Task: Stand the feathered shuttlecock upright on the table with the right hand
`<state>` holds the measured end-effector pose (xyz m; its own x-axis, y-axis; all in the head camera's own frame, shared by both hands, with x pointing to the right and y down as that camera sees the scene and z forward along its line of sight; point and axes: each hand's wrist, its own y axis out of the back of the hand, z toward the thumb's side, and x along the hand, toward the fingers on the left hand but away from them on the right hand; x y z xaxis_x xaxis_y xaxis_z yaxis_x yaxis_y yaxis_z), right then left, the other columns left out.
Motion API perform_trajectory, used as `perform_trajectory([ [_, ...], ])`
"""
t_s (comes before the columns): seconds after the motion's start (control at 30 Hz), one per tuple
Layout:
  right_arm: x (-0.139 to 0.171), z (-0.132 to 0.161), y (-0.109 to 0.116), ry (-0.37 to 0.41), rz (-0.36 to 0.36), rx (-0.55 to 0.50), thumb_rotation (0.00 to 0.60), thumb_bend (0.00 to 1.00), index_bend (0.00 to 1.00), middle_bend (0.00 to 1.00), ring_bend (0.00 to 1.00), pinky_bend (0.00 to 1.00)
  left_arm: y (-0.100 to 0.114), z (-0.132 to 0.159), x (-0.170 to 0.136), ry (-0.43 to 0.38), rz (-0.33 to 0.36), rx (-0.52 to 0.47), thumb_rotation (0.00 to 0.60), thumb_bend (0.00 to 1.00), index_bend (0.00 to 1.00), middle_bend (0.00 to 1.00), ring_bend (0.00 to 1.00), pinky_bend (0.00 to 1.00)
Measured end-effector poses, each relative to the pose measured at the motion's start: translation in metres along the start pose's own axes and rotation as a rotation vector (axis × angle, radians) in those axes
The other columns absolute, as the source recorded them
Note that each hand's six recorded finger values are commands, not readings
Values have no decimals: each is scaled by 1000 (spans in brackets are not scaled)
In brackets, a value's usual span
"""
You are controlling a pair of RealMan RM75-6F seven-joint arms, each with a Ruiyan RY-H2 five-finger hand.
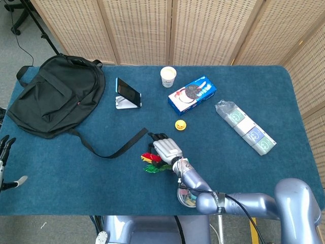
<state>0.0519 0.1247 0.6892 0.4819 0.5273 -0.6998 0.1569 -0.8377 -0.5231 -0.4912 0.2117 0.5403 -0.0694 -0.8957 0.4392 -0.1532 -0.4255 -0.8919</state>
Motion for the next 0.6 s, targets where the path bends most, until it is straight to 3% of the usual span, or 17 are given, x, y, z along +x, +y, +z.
perform_trajectory([
  [0.27, 4, 0, 3, 3, 4, 22, 600, 517, 445, 28, 0, 0, -1, 1, -1, -3, -3, 2, 600, 0, 0, 0, 0, 0],
  [0.6, 5, -1, 1, 9, 2, 13, 600, 537, 634, 68, 0, 0, -1, 2, -1, -5, -2, 2, 600, 0, 0, 0, 0, 0],
])
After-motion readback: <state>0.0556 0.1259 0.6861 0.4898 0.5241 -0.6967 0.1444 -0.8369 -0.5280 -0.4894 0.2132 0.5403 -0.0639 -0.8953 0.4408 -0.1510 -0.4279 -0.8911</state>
